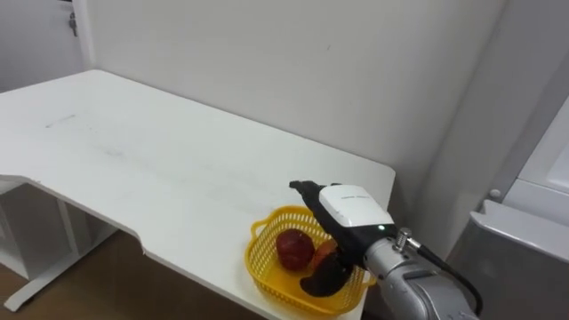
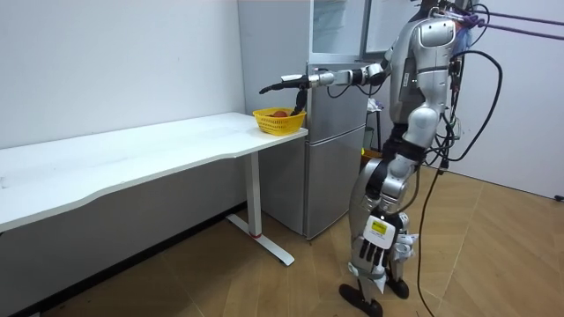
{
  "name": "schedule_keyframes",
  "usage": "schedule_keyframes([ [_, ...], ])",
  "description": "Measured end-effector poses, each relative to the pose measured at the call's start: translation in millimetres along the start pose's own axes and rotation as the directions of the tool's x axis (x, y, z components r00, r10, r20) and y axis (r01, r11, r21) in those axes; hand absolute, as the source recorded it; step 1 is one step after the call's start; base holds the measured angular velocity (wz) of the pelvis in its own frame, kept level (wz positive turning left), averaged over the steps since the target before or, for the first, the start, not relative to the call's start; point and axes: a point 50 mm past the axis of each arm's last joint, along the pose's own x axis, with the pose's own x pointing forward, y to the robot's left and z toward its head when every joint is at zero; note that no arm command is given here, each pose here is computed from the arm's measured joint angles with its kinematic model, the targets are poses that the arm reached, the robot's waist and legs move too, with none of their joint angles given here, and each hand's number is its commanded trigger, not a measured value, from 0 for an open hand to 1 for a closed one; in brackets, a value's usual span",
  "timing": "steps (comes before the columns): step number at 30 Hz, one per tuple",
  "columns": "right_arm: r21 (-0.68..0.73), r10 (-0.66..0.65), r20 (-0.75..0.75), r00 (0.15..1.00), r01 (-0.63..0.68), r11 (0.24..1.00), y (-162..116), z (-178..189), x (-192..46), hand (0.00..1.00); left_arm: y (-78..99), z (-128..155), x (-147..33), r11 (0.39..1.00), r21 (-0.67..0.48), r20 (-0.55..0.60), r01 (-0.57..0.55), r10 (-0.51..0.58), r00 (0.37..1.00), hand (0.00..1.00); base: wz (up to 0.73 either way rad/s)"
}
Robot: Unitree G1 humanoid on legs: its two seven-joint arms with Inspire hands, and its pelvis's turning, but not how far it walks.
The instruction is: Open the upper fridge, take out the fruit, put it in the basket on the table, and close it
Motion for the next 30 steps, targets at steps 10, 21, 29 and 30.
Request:
schedule_keyframes([
  [10, 0.004, -0.014, 0.017, 1.000, 0.014, 1.000, -3.0, 4.3, 0.0, 0.00, -0.5, 1.1, 0.1, 1.000, -0.001, 0.000, -0.002, 0.002, 1.000, 0.00, 0.00],
  [21, 0.010, -0.018, 0.022, 1.000, 0.017, 1.000, -4.0, 5.4, -0.1, 0.00, -0.6, 0.6, 0.1, 1.000, -0.001, -0.001, -0.005, 0.005, 1.000, 0.00, 0.00],
  [29, 0.051, -0.150, 0.134, 0.980, 0.144, 0.988, -29.0, 26.0, -4.5, 0.00, -5.6, -2.3, 0.5, 1.000, 0.000, 0.001, -0.007, 0.007, 1.000, 0.00, -0.04],
  [30, 0.054, -0.163, 0.143, 0.976, 0.156, 0.986, -31.5, 27.9, -5.1, 0.00, -5.8, -3.0, 0.4, 1.000, 0.002, 0.000, -0.007, 0.007, 1.000, 0.00, -0.07],
])
